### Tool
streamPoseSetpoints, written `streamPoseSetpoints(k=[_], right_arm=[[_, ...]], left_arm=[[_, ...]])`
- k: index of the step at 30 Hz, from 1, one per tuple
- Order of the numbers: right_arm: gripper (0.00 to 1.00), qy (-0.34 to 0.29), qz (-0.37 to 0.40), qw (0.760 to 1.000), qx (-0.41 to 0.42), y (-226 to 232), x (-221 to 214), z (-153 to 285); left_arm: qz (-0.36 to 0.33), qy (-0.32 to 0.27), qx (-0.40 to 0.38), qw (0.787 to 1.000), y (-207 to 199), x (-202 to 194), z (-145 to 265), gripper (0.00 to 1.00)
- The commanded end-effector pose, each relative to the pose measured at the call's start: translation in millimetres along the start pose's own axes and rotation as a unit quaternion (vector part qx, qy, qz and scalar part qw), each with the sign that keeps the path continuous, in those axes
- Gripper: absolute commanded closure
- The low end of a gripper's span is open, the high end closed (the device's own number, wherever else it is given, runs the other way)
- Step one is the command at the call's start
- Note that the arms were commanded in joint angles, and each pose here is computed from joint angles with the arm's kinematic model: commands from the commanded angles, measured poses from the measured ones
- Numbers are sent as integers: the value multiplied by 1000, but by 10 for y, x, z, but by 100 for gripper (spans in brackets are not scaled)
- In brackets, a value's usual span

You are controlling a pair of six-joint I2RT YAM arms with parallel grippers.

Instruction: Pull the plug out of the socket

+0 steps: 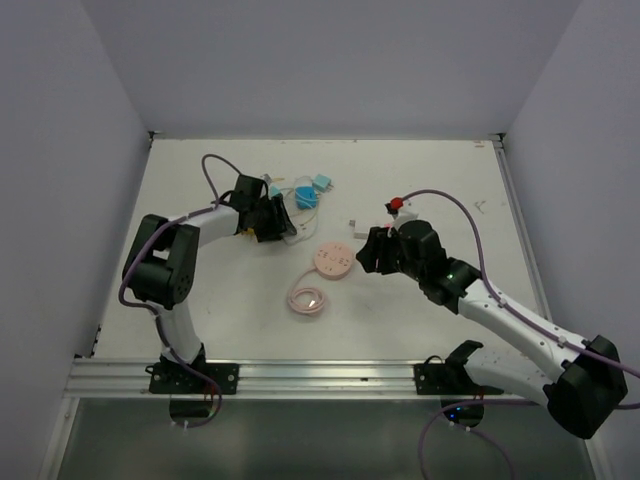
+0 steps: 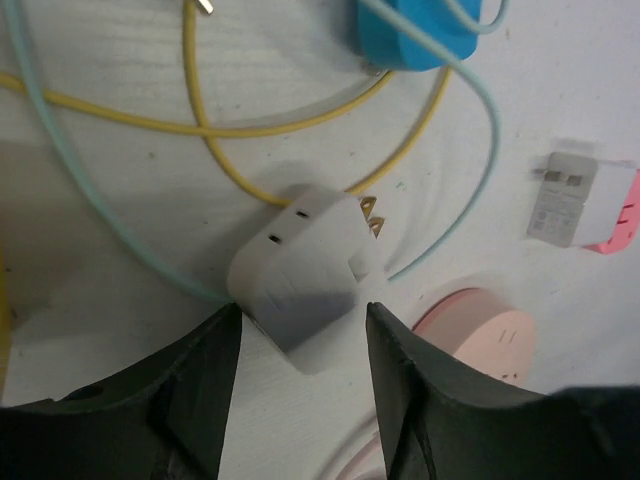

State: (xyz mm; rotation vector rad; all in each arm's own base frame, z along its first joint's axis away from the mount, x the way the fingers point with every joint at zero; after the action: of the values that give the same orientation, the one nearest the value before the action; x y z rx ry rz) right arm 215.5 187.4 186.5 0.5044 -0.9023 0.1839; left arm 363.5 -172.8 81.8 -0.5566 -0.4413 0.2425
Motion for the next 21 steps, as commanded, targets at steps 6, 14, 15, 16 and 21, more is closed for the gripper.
streamPoseSetpoints(k=[6, 14, 15, 16, 21], right_arm=[[46, -42, 26, 997, -64, -148, 182, 325], [26, -99, 38, 985, -137, -270, 498, 798], [23, -108, 39, 983, -142, -281, 533, 877], [20, -109, 43, 979, -165, -336, 542, 947], [3, -143, 60, 965, -210, -403, 769, 1324]], left_arm=[[1, -65, 18, 998, 26, 62, 419, 22], [-53, -159, 25, 985, -258, 282, 1247, 1], [-69, -176, 28, 982, -297, 280, 1464, 0], [-75, -195, 43, 977, -296, 310, 1591, 0], [-115, -299, 57, 946, -444, 308, 2547, 1]])
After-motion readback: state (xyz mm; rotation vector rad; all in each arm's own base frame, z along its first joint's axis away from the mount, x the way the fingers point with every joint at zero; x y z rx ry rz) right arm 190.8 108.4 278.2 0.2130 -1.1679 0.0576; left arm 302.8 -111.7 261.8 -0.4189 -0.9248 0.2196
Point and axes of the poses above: each gripper's point midway between its finger pads, its own z axis back along the fingers, its own y axis along the line the jaws close on, x = y × z, the point moved 6 cm from there along z, back along the fingers, and after that the axes turned 3 degrees about z, right-handed, at the moved point
